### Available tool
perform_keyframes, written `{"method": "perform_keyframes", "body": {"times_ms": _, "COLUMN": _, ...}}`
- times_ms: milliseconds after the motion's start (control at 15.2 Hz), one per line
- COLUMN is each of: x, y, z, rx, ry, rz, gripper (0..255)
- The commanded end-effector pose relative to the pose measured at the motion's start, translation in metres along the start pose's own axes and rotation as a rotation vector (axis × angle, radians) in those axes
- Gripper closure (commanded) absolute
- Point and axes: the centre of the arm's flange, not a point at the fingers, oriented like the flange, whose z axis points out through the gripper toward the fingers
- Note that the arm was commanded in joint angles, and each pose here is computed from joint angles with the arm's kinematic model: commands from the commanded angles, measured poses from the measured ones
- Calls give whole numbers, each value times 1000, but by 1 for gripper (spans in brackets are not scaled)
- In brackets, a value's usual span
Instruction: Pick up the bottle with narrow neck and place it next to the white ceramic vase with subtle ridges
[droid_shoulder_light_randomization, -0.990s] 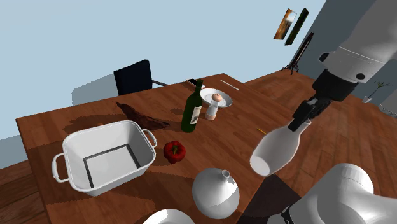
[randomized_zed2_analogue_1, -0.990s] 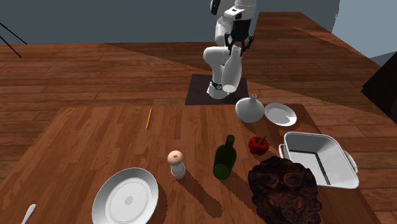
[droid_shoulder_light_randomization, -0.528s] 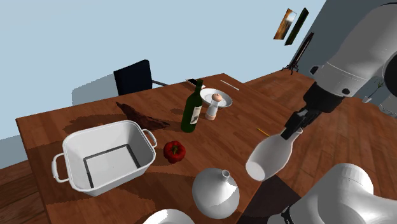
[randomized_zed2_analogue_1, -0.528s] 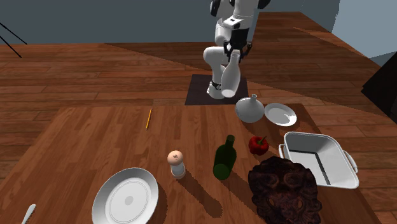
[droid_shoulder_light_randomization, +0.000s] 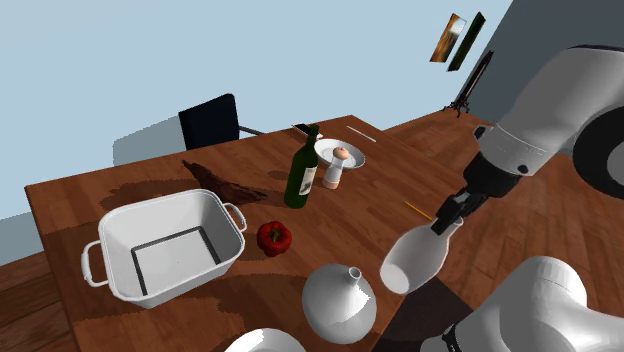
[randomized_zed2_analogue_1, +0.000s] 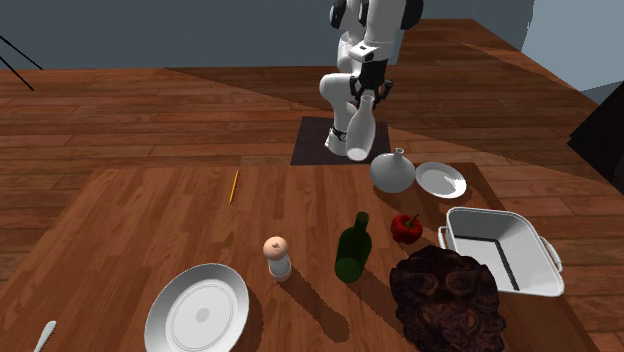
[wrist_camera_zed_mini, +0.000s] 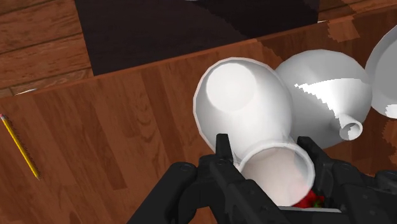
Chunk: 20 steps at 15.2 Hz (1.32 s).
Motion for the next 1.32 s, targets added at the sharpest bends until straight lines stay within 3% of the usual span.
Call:
{"method": "perform_keyframes", "body": {"times_ms": 0, "x": -1, "y": 0, "z": 11, "rx": 0, "ry": 1, "rz": 0, "gripper": 255}}
{"method": "perform_keyframes", "body": {"times_ms": 1254, "x": -5, "y": -1, "z": 103, "rx": 0, "ry": 1, "rz": 0, "gripper": 255}}
